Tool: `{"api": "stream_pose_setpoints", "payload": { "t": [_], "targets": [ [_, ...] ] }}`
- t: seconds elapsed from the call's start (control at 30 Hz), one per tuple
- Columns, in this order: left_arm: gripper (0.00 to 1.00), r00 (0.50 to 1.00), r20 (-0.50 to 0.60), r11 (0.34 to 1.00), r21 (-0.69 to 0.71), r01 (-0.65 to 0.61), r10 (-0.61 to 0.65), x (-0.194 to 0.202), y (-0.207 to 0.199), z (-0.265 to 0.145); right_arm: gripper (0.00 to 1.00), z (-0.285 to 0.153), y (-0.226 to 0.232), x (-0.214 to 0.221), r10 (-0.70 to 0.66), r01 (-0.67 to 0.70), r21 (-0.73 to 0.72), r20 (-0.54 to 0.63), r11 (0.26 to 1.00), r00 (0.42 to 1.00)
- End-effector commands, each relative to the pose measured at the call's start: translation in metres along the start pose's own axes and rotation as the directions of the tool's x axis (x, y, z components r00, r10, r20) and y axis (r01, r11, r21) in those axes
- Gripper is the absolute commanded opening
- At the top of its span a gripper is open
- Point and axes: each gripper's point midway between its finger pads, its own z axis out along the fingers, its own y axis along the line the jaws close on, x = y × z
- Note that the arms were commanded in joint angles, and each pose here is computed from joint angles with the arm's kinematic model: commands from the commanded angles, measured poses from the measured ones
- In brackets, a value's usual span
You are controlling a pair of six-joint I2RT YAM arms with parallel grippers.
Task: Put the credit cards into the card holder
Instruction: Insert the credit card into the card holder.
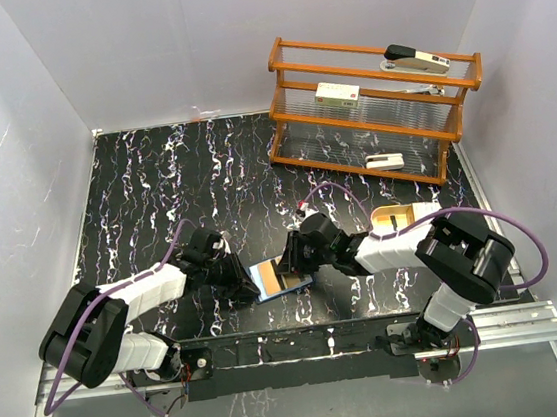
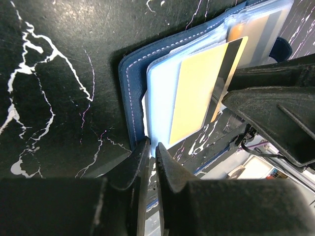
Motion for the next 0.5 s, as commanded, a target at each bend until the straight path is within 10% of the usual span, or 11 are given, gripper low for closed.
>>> {"api": "stream_pose_setpoints", "payload": {
  "t": [0.0,0.47],
  "targets": [
    [0.11,1.0,0.009,1.0,-0.021,-0.023,0.023,-0.004,-0.001,-0.003,0.23,0.002,0.002,-0.002,-0.048,0.048,0.025,-0.006,0.999,0.999],
    [0.11,0.999,0.02,0.999,-0.027,-0.044,0.045,-0.014,-0.01,-0.004,0.11,0.016,0.014,0.007,-0.093,0.091,-0.029,-0.09,0.995,0.992]
  ]
}}
